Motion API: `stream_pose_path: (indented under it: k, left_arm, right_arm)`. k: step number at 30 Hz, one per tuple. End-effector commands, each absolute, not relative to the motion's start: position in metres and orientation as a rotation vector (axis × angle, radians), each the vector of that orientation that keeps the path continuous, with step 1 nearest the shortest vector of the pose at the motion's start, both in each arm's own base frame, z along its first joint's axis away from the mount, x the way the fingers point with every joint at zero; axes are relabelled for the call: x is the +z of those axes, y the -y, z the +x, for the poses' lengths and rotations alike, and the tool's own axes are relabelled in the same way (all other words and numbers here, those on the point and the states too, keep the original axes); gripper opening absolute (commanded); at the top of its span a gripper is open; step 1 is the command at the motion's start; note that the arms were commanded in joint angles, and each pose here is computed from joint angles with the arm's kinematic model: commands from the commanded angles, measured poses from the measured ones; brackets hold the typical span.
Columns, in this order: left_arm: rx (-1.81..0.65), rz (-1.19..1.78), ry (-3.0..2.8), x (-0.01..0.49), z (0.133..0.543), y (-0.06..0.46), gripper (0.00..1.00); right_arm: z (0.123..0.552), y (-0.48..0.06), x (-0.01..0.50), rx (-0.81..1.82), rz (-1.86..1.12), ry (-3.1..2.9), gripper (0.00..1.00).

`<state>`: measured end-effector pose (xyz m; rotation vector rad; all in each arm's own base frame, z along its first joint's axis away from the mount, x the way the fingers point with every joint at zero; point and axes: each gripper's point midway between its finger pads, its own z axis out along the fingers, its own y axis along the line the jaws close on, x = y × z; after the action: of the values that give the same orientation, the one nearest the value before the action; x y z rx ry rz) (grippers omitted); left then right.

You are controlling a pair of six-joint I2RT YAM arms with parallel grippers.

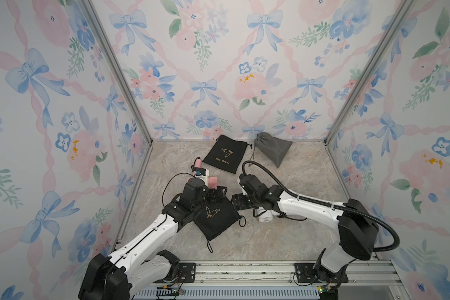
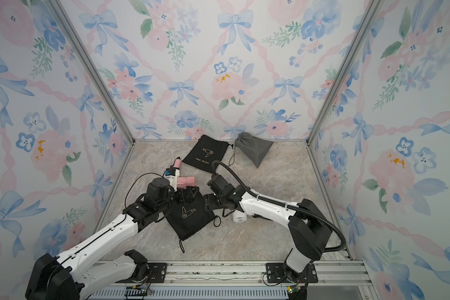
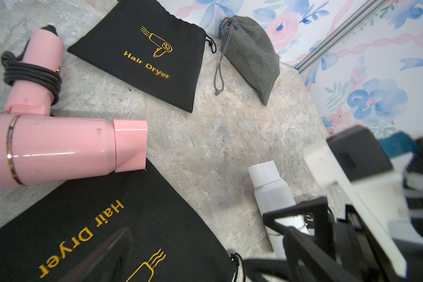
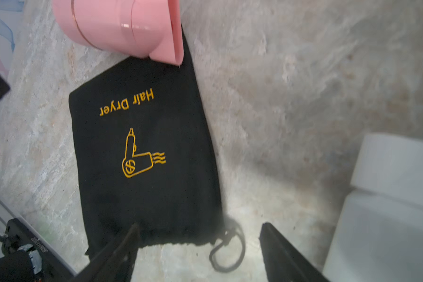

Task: Pack away hair dryers
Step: Adjust the hair dryer at the center of the board.

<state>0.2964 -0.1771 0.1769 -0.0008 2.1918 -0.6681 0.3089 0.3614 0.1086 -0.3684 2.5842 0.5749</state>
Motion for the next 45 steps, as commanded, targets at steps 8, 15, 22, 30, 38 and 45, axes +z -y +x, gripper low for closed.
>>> stream_pose_path:
  k: [8, 15, 22, 30, 38, 45]
  left_arm:
    - [-0.665, -0.032, -2.166, 0.183, 0.302, 0.164, 0.98]
    - [-0.665, 0.002, -2.200, 0.175, 0.308, 0.172, 0.98]
    - [-0.687, 0.033, -2.176, 0.191, 0.318, 0.181, 0.98]
    - [-0.683, 0.049, -2.176, 0.192, 0.322, 0.183, 0.97]
    - [-0.710, 0.067, -2.147, 0.206, 0.326, 0.189, 0.97]
    - [-0.737, 0.105, -2.137, 0.214, 0.329, 0.197, 0.97]
  right_arm:
    - [0.334, -0.266, 0.158, 0.433, -0.313, -2.479, 0.80]
    - [0.273, -0.184, 0.145, 0.125, -0.487, -2.549, 0.82]
    - [0.247, -0.163, 0.134, 0.083, -0.534, -2.606, 0.82]
    - [0.235, -0.168, 0.129, 0.013, -0.815, -2.506, 0.82]
    - [0.262, -0.168, 0.111, -0.016, -1.031, -2.404, 0.82]
    - [0.267, -0.171, 0.070, 0.093, -1.107, -2.526, 0.80]
